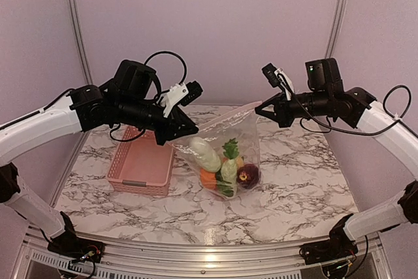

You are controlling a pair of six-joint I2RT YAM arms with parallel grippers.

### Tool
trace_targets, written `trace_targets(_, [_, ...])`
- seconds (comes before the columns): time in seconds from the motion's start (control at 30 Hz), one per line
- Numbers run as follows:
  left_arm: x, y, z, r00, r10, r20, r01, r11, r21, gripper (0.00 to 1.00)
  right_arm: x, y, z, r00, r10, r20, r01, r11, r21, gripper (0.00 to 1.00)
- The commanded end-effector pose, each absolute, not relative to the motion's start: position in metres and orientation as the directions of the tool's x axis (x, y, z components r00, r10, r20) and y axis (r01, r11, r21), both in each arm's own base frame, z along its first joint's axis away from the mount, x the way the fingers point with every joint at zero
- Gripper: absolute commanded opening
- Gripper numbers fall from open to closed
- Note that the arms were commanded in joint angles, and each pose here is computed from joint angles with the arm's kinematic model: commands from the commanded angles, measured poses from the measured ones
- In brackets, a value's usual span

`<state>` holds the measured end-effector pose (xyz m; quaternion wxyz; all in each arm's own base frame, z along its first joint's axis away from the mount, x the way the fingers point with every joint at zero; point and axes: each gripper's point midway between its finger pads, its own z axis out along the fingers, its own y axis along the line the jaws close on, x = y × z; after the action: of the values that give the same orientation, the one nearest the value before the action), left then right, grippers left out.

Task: Place the food in the zip-top bag and seal the zipper
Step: Zip the zipper of the food storage bag.

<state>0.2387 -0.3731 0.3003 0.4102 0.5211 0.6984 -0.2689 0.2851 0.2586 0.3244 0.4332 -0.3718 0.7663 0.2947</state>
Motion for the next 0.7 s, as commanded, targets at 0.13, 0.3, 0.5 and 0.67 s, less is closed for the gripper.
trace_targets(0.13, [0.230, -0.329, 0.278, -0.189, 0.582, -0.791, 0.928, 0.369, 0.050, 0.02, 0.313, 0.241, 0.330, -0.354, -0.284, -0.891, -0.751, 0.654, 0.090, 0.00])
trace_targets(0.3, [0.231, -0.317, 0.270, -0.219, 0.589, -0.778, 0.915, 0.401, 0.046, 0.03, 0.314, 0.242, 0.325, -0.367, -0.286, -0.885, -0.747, 0.657, 0.098, 0.00])
trace_targets(0.5, [0.232, -0.311, 0.259, -0.253, 0.600, -0.759, 0.909, 0.417, 0.026, 0.03, 0.314, 0.242, 0.324, -0.370, -0.282, -0.885, -0.746, 0.658, 0.102, 0.00])
trace_targets(0.67, [0.233, -0.309, 0.255, -0.274, 0.598, -0.753, 0.904, 0.427, 0.010, 0.03, 0.313, 0.241, 0.322, -0.374, -0.283, -0.883, -0.743, 0.662, 0.102, 0.00])
